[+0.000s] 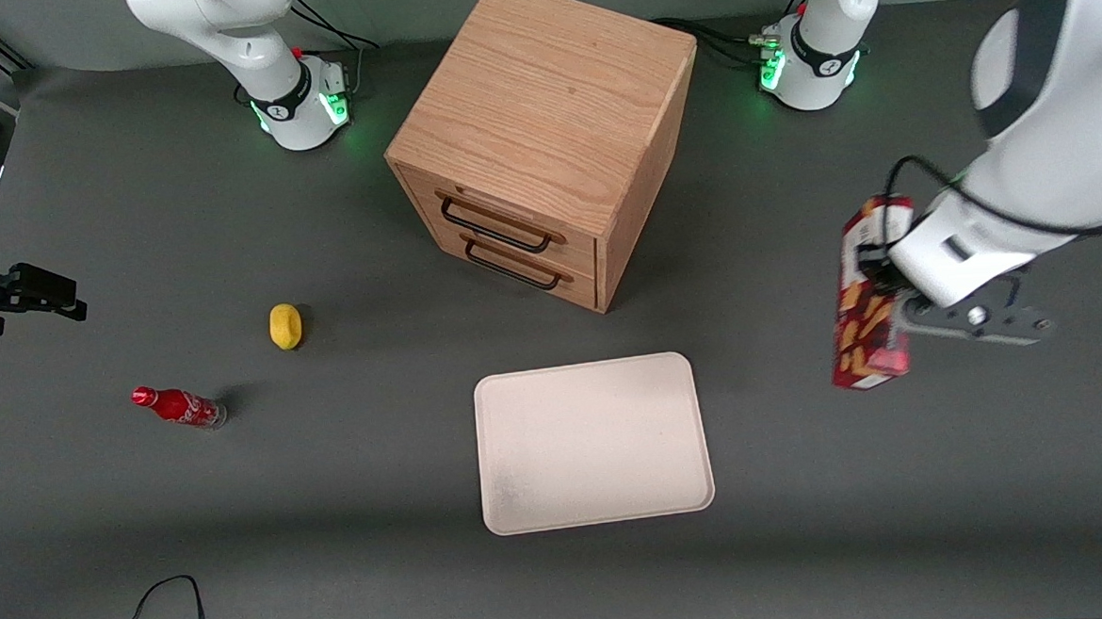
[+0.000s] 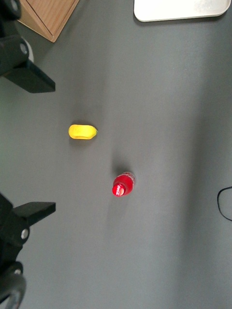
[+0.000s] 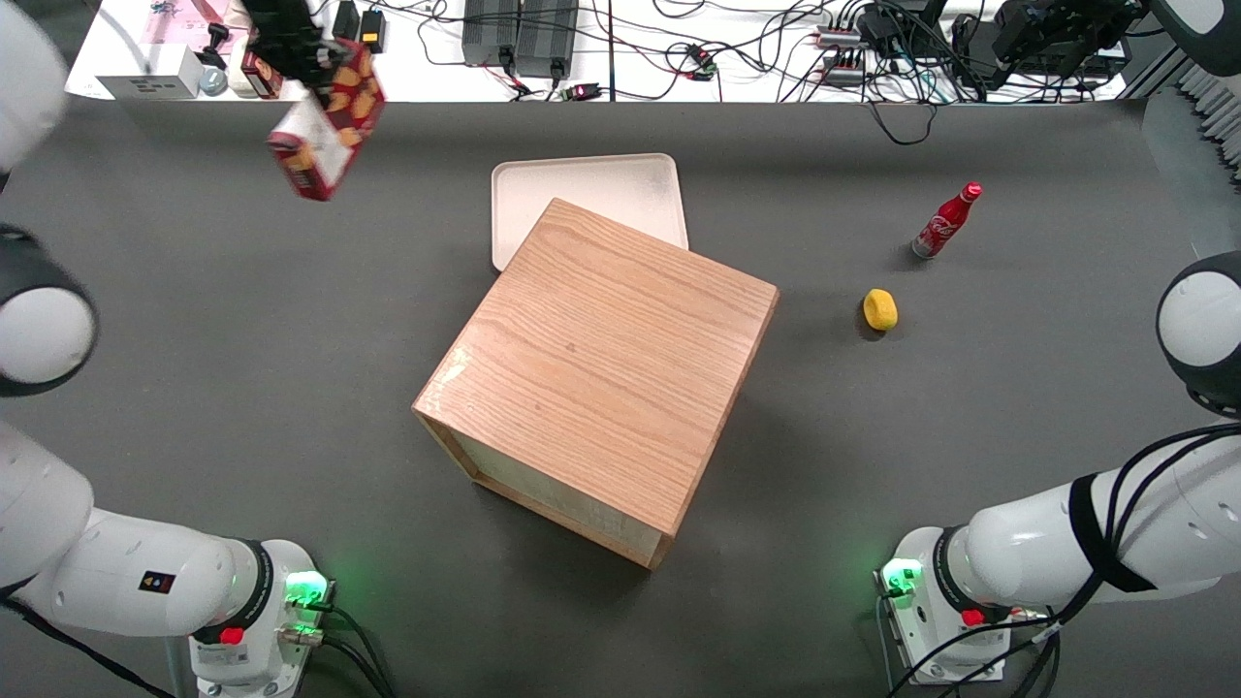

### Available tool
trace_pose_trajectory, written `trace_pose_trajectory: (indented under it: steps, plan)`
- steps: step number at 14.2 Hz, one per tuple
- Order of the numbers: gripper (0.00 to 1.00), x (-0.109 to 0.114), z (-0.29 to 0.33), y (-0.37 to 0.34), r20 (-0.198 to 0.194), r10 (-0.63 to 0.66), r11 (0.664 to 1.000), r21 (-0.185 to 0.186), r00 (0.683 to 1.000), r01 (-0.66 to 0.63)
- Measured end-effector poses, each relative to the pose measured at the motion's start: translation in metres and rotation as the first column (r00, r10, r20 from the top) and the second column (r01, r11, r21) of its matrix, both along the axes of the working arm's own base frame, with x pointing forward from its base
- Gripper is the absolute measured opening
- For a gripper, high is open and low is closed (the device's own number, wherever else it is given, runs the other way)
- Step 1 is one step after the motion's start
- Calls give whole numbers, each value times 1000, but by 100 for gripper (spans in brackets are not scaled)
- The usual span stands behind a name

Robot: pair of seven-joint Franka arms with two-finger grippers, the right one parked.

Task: Place red cookie box on tray
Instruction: 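Carry the held cookie box over the white tray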

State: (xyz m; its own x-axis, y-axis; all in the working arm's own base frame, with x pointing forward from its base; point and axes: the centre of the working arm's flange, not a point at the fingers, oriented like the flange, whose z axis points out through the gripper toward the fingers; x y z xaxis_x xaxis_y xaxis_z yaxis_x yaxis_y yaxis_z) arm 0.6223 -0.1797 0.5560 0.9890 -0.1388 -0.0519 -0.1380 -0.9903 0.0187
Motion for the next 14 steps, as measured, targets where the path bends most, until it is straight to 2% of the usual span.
trace_pose_trajectory:
  steps: [3, 6, 11, 14]
  plan:
    - [3, 23, -22, -78, 21, 107, 994, -14, 994, -107]
    - [3, 31, -43, -129, 31, 176, 984, -27, 984, -175]
    - [3, 45, -68, -136, 47, 222, 975, -34, 974, -221]
    - [3, 63, -128, -143, 63, 230, 973, -49, 971, -228]
